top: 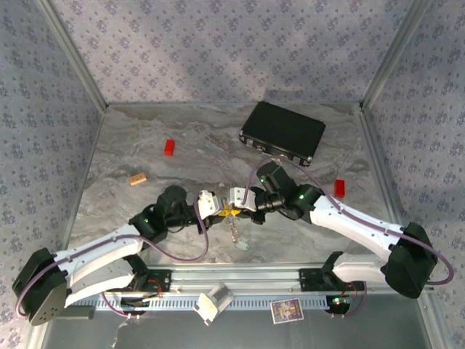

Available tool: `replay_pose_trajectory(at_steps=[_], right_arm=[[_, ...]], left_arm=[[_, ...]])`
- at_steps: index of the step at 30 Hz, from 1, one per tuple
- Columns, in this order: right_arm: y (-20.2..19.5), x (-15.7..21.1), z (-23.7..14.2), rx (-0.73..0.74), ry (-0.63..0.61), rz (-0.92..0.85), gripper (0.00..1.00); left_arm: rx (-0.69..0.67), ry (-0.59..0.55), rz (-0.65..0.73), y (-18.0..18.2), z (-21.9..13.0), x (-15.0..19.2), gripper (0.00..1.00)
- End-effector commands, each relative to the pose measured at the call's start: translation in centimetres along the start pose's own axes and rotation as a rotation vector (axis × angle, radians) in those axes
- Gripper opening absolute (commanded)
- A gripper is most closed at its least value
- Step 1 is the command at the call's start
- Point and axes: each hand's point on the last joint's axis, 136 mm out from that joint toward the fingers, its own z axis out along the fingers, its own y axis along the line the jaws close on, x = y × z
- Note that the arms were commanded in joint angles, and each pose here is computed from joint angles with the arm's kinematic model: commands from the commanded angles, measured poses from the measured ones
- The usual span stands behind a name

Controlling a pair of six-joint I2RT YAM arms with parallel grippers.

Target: Put the keys on the keyring

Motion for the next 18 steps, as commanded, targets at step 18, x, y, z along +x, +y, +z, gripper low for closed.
replay_pose_trajectory(at_steps=[18], right_arm=[[-0.6,0.1,-0.4,-0.001,-0.250,0.186,0.29]], left_arm=[[0.011,-0.220,-0.009,-0.6,-0.4,-2.2,0.00]])
